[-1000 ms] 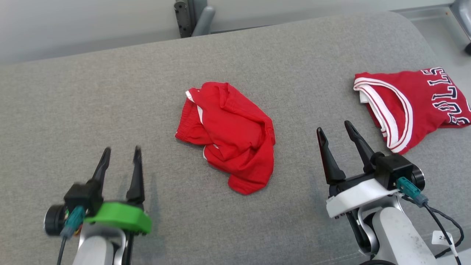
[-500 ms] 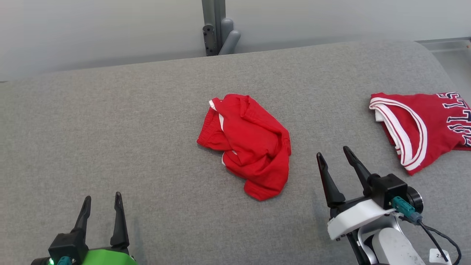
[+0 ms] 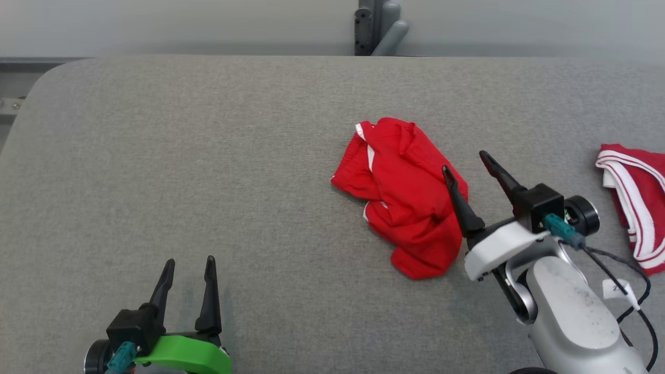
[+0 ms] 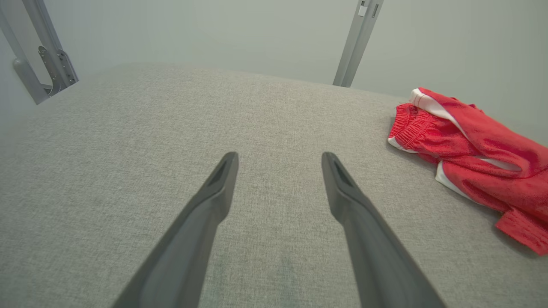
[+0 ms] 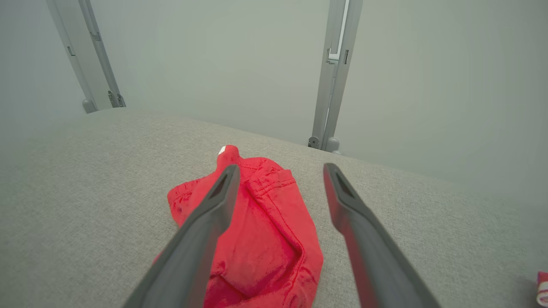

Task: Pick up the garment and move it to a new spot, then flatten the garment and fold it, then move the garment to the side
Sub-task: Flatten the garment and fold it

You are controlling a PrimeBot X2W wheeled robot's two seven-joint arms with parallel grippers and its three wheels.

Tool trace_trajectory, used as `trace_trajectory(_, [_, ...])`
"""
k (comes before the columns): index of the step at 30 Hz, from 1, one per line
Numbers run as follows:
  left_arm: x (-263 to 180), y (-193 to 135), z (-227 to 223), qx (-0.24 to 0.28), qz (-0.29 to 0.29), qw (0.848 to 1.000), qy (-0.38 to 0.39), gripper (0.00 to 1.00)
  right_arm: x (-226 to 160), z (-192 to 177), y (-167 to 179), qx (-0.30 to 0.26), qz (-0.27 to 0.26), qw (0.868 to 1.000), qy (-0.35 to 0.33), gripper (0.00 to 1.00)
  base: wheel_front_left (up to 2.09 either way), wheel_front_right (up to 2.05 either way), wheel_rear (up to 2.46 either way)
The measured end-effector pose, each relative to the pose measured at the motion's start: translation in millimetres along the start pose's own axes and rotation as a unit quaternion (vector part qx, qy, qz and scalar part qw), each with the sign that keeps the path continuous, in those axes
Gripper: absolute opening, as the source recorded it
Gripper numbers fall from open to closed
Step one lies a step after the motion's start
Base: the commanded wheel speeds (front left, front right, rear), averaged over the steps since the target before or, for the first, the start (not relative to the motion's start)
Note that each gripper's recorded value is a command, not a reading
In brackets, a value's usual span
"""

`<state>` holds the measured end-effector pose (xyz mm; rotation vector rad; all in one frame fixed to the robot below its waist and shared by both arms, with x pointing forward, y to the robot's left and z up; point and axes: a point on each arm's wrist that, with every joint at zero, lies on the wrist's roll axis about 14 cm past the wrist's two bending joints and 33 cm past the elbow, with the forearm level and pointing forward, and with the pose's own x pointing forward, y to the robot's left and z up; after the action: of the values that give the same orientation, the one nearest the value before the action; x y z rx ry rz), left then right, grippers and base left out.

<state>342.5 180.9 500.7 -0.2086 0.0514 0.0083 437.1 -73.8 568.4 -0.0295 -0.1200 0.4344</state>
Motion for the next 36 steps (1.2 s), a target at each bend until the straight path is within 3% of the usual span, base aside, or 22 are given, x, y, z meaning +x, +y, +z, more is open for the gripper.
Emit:
trace_trajectory(8, [-23,37,-6,-0.011,0.069,0.998,0.009,1.00,47,-34,17,-0.010,0.046,0.997,0.053,1.00,0.00,0.00,0.00])
trace_trajectory(15, [-33,52,-11,-0.015,0.101,0.995,0.020,1.00,72,-66,22,-0.013,0.060,0.993,0.101,0.85,0.00,0.00,0.00])
trace_trajectory(16, [-32,54,-11,-0.015,0.103,0.994,0.020,1.00,74,-72,21,-0.014,0.060,0.992,0.109,0.78,0.00,0.00,0.00])
trace_trajectory(19, [-29,57,-11,-0.014,0.109,0.994,0.022,1.00,73,-90,19,-0.013,0.058,0.989,0.132,0.46,0.00,0.00,0.00])
trace_trajectory(20, [-29,58,-12,-0.013,0.111,0.993,0.023,1.00,73,-95,19,-0.010,0.056,0.989,0.138,0.40,0.00,0.00,0.00])
trace_trajectory(21, [-28,58,-12,-0.013,0.112,0.993,0.023,1.00,73,-98,19,-0.008,0.055,0.988,0.142,0.40,0.00,0.00,0.00])
trace_trajectory(22, [-27,58,-12,-0.012,0.112,0.993,0.023,1.00,74,-99,18,-0.009,0.055,0.988,0.143,0.31,0.00,0.00,0.00])
trace_trajectory(24, [-23,57,-10,-0.012,0.108,0.994,0.020,1.00,75,-99,15,-0.007,0.050,0.989,0.142,0.00,0.00,0.00,0.00])
trace_trajectory(30, [-15,50,-6,-0.011,0.095,0.995,0.013,1.00,87,-64,11,-0.003,0.043,0.996,0.085,0.00,0.00,0.00,0.00])
trace_trajectory(36, [-14,44,-3,-0.013,0.085,0.996,0.007,1.00,101,4,58,0.039,0.091,0.995,-0.019,0.00,0.00,0.00,0.00])
